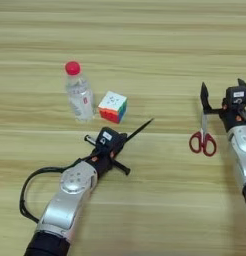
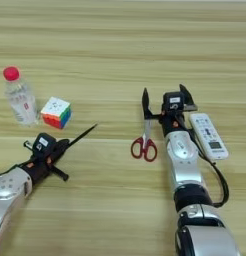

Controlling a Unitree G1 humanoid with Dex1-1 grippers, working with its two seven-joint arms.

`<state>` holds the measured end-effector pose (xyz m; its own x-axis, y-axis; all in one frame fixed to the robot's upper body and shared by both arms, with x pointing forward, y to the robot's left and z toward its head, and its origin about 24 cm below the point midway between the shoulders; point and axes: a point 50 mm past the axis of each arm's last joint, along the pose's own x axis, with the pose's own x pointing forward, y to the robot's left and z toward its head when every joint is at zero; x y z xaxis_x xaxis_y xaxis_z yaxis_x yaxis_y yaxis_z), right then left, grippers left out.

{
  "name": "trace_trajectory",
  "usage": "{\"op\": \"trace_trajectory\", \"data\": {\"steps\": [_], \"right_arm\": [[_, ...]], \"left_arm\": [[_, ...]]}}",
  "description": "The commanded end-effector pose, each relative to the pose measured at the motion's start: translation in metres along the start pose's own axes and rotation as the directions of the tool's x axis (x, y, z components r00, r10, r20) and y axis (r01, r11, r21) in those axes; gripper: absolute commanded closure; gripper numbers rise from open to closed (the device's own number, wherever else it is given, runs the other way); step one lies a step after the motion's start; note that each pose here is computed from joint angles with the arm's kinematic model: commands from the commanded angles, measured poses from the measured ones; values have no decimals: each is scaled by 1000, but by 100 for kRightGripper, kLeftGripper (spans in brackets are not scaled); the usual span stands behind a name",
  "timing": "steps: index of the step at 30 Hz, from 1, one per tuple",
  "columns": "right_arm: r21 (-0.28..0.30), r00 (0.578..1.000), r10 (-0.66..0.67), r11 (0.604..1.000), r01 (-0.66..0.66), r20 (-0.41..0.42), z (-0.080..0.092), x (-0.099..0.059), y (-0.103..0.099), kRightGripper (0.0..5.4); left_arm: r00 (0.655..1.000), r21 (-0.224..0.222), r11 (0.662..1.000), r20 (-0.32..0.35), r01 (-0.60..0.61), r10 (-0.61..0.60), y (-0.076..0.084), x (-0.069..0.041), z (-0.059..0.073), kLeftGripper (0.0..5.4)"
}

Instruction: Move the objects on the table

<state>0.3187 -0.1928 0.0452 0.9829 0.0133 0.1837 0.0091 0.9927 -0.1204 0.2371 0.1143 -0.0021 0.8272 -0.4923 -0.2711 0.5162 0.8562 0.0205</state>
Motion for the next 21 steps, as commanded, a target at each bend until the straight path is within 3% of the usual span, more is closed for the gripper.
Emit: {"op": "trace_trajectory", "data": {"steps": [1,9,21], "right_arm": [[2,1000,-8,1000,8,2,2,3,1,0],[3,1000,-10,1000,10,3,2,4,2,0],[3,1000,-12,1000,12,7,3,3,3,0]], "left_arm": [[996,-20,1000,-85,-4,3,1,-5,-17,537],[995,11,1000,-96,-2,4,7,-5,-16,537],[993,24,1000,-115,-1,4,11,-11,-19,537]]}}
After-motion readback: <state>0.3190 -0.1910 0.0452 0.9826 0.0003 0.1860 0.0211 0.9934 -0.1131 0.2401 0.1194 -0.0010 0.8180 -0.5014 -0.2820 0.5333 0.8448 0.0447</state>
